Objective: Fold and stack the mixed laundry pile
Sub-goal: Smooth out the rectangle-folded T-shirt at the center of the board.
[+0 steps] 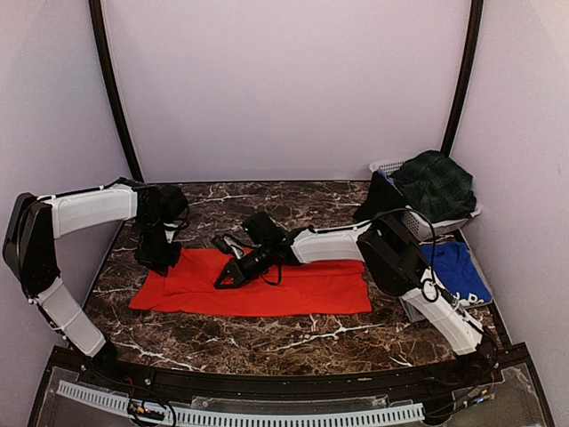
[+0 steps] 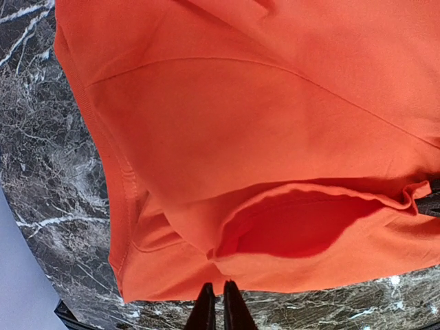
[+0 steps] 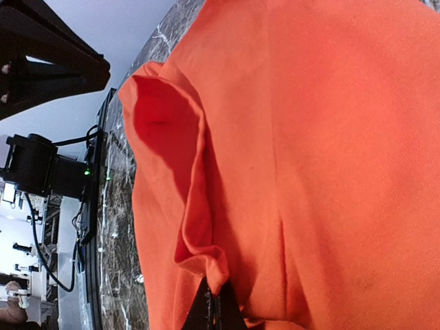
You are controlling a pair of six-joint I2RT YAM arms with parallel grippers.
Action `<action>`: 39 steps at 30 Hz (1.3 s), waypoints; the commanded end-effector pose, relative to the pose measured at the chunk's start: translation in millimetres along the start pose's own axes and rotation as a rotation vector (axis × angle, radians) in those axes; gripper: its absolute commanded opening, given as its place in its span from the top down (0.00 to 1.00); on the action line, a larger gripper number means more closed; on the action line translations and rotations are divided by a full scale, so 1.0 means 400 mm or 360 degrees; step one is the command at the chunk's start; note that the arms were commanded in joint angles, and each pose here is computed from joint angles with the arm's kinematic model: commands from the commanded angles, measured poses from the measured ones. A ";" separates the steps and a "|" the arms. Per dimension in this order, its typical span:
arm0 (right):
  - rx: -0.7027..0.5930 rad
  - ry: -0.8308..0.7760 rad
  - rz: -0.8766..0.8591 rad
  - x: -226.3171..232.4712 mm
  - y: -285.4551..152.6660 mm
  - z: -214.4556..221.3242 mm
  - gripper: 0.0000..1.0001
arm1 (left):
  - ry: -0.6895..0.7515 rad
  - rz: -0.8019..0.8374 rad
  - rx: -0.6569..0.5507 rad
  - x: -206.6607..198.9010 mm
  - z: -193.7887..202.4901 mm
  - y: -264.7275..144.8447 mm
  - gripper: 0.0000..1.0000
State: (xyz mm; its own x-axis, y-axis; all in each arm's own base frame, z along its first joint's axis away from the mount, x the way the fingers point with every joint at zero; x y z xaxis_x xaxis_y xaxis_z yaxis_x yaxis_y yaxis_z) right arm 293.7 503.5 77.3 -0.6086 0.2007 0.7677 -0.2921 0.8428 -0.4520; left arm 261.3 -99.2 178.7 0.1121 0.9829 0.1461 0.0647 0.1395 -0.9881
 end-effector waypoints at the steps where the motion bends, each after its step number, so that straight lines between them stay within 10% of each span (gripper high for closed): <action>1: -0.0015 -0.0112 -0.0026 0.066 -0.027 -0.001 1.00 | 0.0082 0.0186 -0.0083 -0.004 0.024 -0.063 0.93; 18: -0.0171 -0.0168 -0.0069 0.138 -0.146 -0.006 0.60 | 0.0078 0.0106 -0.0150 -0.048 -0.103 0.049 0.83; 39: -0.0363 -0.0004 0.0083 0.059 -0.302 -0.053 0.58 | 0.0501 0.0168 0.0170 -0.165 0.048 0.029 0.91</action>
State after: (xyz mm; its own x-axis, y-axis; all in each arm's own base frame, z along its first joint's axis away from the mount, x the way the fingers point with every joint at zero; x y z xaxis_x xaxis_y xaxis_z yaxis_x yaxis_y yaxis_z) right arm 326.9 415.2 141.3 -0.5971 0.2638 0.7576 -0.1107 0.9083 -0.4035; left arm 262.6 -157.5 149.3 0.3535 0.9336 0.0579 0.0139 0.0566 -0.9983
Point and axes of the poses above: each gripper's point midway between its finger pads, its own y axis out along the fingers, its own x axis along the line the jaws close on, z = x × y, the point moved 10 cm from there along -y, back along the fingers, and after that the axes turned 4 degrees about y, right-handed, at the moved point
